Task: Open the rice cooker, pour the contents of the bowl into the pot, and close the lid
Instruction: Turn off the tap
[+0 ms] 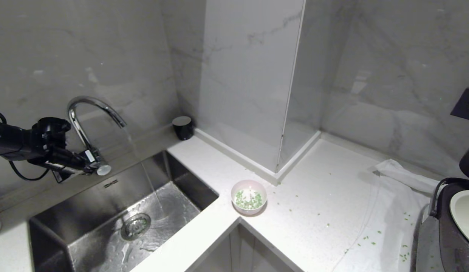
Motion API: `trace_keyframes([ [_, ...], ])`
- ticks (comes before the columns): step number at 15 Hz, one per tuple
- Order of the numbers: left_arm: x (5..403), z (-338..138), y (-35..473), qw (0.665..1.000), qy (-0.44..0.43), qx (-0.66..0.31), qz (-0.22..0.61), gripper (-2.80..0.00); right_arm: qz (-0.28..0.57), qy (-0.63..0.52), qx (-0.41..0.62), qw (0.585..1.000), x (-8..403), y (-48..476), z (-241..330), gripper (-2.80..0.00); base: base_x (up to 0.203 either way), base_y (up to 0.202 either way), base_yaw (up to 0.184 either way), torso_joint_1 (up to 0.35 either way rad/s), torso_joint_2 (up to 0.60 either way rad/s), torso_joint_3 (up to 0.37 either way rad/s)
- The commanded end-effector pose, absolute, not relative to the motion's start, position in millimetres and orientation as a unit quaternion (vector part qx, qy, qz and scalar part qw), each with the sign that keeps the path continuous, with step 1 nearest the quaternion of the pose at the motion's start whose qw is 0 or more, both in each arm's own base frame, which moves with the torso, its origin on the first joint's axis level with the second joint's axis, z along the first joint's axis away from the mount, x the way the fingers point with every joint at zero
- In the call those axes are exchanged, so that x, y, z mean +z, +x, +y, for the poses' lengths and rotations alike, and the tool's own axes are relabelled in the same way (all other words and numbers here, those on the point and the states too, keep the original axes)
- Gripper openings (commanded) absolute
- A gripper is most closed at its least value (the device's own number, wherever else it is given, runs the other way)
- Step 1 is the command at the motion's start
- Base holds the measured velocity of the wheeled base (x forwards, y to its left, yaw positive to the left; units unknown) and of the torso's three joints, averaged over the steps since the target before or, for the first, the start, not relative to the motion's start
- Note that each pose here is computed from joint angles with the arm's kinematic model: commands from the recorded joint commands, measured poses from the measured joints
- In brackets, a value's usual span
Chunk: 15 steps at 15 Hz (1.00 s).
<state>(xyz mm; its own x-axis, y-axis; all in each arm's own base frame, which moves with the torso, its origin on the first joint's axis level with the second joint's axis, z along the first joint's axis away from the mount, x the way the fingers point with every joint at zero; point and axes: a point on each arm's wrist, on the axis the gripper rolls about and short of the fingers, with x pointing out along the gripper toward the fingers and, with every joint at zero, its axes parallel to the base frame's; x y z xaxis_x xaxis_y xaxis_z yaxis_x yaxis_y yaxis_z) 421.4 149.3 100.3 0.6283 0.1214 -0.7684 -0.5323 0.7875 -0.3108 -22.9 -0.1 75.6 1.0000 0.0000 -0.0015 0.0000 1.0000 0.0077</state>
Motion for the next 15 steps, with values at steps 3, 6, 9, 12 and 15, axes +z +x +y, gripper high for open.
trace_keyframes([
  [3, 99.4, 159.8, 428.3, 0.865, -0.259, 0.215, 0.373, -2.8, 0.001, 0.004, 0.001, 1.0, 75.6, -22.9, -0.1, -2.8, 0.0, 0.0, 0.0, 0.0, 0.0, 0.0],
  [6, 103.3, 165.5, 431.3, 0.868, -0.256, 0.226, 0.361, -2.8, 0.001, 0.004, 0.0, 1.0, 75.5, -22.9, -0.1, -2.8, 0.0, 0.0, 0.0, 0.0, 0.0, 0.0],
  [9, 101.9, 169.0, 434.4, 0.866, -0.236, 0.269, 0.35, -2.8, 0.001, 0.004, 0.0, 1.0, 75.6, -22.9, -0.1, -2.8, 0.0, 0.0, 0.0, 0.0, 0.0, 0.0],
  [12, 105.1, 170.9, 440.6, 0.873, -0.24, 0.284, 0.317, -2.8, 0.001, 0.004, 0.001, 1.0, 75.2, -22.8, -0.1, -2.8, 0.0, 0.0, 0.0, 0.0, 0.0, 0.0],
  [15, 103.0, 169.3, 442.4, 0.872, -0.241, 0.285, 0.317, -2.8, 0.001, 0.004, 0.0, 1.0, 75.6, -22.9, -0.1, -2.8, 0.0, 0.0, 0.0, 0.0, 0.0, 0.0],
])
